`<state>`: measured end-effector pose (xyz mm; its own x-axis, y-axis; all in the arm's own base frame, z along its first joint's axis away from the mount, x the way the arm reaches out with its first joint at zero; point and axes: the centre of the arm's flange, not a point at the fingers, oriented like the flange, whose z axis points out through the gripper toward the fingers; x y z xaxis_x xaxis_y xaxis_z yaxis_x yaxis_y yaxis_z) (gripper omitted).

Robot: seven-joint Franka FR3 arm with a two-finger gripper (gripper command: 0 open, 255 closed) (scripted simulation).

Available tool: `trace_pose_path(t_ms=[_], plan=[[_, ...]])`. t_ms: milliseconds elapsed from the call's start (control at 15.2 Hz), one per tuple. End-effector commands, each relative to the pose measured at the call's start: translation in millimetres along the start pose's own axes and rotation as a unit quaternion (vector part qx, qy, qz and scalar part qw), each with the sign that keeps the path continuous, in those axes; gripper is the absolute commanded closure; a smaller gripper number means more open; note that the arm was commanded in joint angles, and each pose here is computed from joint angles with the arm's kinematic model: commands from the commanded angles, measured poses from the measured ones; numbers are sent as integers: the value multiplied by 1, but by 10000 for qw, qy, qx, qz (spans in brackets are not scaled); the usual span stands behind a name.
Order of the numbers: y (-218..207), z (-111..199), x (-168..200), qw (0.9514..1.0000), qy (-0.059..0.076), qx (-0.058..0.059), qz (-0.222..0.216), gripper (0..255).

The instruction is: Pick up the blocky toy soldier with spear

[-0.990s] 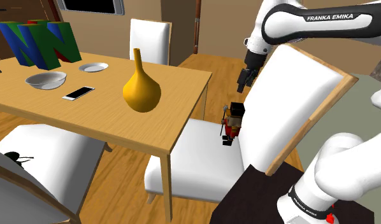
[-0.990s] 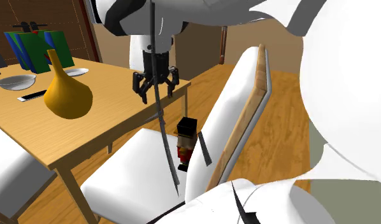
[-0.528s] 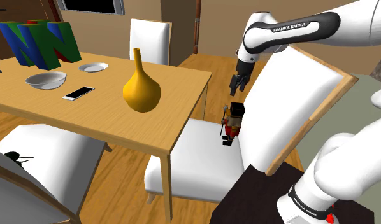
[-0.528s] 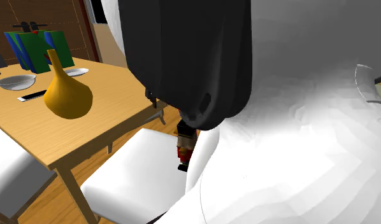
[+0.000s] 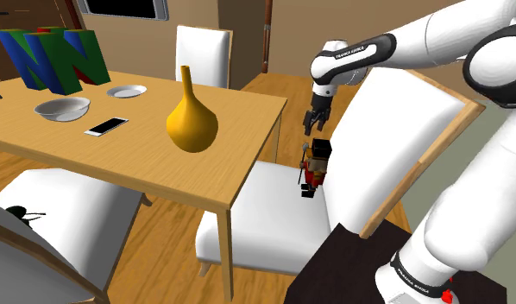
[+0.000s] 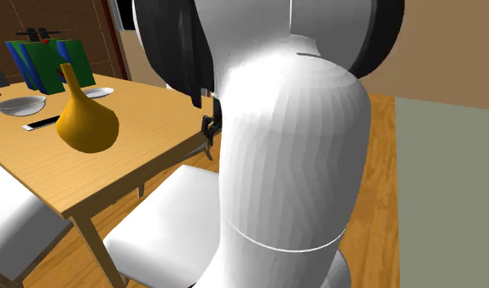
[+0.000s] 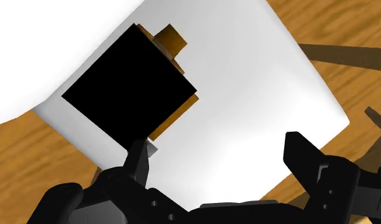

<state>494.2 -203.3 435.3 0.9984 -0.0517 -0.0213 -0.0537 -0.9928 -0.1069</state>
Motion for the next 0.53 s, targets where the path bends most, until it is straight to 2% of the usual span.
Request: trace_pose_path(t_ms=[0, 462], plan=[[18, 19, 14, 9999, -62, 50, 73, 0], [74, 76, 60, 9989, -265, 212, 312, 0]])
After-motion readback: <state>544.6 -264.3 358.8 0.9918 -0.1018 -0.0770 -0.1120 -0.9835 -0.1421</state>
